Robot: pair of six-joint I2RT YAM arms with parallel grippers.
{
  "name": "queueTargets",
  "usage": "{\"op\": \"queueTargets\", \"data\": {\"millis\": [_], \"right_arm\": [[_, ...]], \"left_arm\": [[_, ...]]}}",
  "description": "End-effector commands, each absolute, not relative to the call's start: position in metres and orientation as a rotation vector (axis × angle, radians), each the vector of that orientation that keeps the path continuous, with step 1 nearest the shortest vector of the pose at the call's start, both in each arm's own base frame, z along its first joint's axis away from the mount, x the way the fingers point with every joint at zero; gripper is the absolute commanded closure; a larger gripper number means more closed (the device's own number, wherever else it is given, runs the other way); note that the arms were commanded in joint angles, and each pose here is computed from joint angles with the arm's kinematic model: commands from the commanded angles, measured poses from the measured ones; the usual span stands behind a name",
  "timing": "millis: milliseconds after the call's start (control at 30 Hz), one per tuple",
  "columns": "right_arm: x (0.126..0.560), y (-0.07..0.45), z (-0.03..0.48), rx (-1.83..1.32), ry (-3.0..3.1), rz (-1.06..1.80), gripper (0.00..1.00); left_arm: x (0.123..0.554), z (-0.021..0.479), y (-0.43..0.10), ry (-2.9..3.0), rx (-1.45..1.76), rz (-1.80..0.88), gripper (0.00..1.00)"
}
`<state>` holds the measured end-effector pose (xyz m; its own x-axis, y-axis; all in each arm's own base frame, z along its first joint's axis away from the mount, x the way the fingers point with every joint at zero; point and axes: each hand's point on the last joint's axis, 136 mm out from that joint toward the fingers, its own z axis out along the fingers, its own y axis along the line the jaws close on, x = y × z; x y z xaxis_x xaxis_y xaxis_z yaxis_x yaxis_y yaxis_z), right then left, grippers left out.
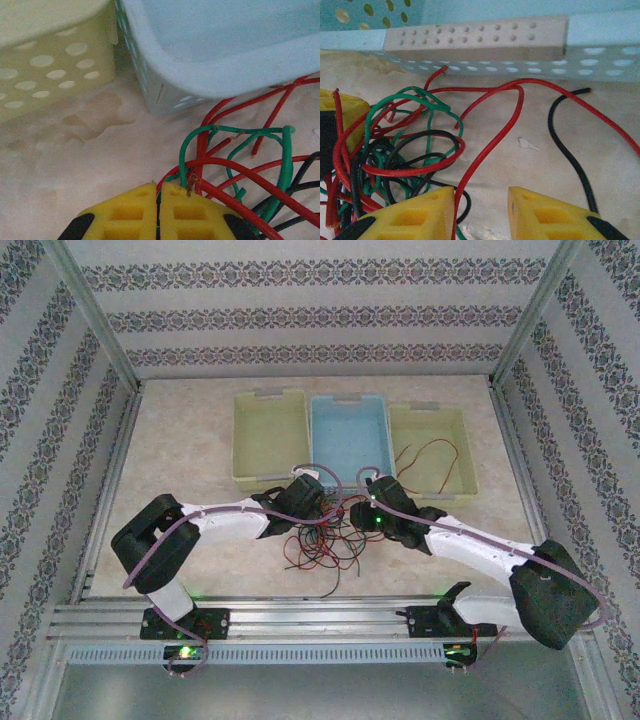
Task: Untangle the cables
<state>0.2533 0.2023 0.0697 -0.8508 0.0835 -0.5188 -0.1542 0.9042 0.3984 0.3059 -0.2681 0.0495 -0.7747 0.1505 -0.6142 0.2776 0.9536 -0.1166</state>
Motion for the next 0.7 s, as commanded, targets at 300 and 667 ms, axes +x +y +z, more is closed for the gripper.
{"op": "queueTargets", "data": {"millis": [300,667], "right_arm": [[0.271,0.215,0.090,-0.020,2.450,0.656,0.76],[0.282,0.193,0.182,-0.014,2.207,0.637,1.00]], "left_arm": [[0.294,0.041,-0.265,2.510,0.361,-0.196,1.00],[0.294,0.038,-0.265,2.521,0.368,-0.185,1.00]]}}
